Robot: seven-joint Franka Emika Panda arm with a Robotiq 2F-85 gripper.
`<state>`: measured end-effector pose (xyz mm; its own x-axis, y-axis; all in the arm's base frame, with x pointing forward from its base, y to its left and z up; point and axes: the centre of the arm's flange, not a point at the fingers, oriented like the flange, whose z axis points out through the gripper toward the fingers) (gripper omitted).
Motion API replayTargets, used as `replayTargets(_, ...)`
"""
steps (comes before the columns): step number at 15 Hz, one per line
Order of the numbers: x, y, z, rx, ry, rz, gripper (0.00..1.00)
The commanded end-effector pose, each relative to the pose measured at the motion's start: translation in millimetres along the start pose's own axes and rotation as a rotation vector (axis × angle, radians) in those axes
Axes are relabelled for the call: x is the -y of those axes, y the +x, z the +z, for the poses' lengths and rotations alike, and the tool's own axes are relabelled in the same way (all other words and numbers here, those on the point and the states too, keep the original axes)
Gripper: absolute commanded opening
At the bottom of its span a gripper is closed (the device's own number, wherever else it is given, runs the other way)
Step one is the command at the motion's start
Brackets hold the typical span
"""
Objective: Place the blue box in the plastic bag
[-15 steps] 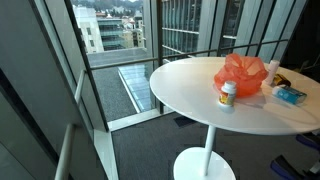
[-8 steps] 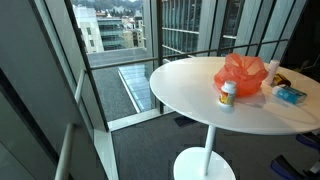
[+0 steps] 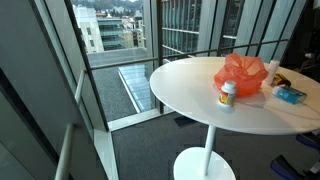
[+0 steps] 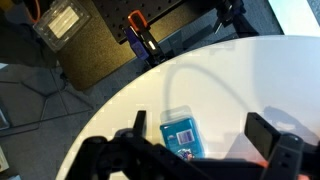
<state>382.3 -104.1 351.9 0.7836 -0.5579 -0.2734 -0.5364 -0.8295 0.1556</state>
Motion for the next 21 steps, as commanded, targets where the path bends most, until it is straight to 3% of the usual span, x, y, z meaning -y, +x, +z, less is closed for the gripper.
replayTargets(1, -16, 21, 19, -0.042, -0.024, -0.05, 1.0)
replayTargets(8, -38, 51, 42, -0.091, -0.084, -0.097, 1.0)
replayTargets(10, -36, 49, 39, -0.089, -0.055, -0.071, 1.0)
replayTargets(14, -34, 47, 43, -0.076, -0.073, -0.069, 1.0)
replayTargets(21, -27, 55, 81, -0.071, -0.081, -0.072, 1.0)
